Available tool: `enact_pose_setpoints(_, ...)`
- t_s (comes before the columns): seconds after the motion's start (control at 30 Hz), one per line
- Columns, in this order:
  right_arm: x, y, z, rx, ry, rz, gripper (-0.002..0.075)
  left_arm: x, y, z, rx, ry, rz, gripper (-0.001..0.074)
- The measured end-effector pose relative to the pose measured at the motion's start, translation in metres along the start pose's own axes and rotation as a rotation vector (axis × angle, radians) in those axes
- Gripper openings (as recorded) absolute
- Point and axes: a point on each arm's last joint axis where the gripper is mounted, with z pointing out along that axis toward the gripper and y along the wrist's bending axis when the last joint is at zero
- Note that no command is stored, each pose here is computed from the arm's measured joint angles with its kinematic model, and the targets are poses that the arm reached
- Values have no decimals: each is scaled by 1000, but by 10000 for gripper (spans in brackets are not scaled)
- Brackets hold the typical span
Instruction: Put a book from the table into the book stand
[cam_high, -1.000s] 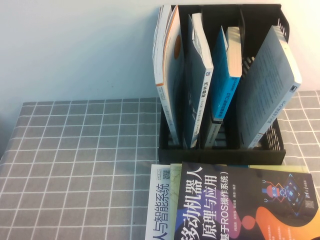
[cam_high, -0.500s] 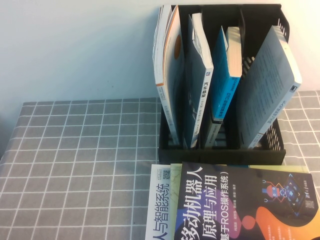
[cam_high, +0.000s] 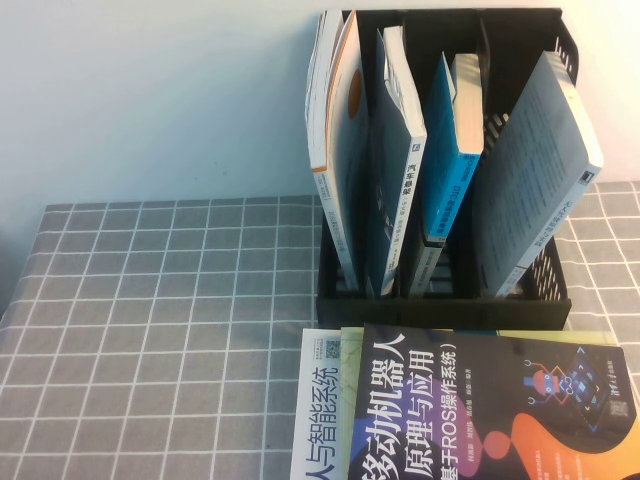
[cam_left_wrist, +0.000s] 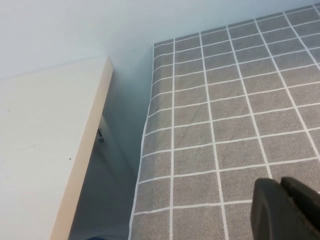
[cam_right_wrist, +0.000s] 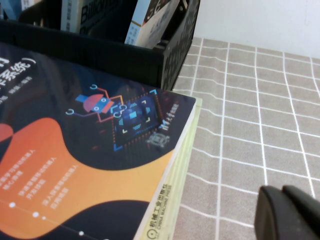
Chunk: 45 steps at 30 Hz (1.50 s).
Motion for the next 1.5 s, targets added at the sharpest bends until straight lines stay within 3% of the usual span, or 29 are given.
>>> enact_pose_setpoints(0.27, 0, 0, 0, -1, 0, 1, -3, -1, -1, 0, 21, -13, -7, 0)
enact_pose_setpoints(0.4, 0, 0, 0, -1, 0, 1, -3, -3, -1, 0, 29, -47, -77, 0)
enact_pose_setpoints(0.47, 0, 0, 0, -1, 0, 1, -3, -3, 0, 0, 26, -47, -167, -1)
enact_pose_setpoints(0.63, 0, 0, 0, -1, 0, 1, -3, -1, -1, 0, 53, -13, -555, -1)
enact_pose_setpoints(0.7, 0, 0, 0, -1, 0, 1, -3, 0, -2, 0, 62, -9, -606, -1)
enact_pose_setpoints(1.03, 0, 0, 0, -1, 0, 1, -3, 0, -1, 0, 57, -12, -380, -1)
enact_pose_setpoints(1.5, 0, 0, 0, -1, 0, 1, -3, 0, -1, 0, 55, -10, -363, -2)
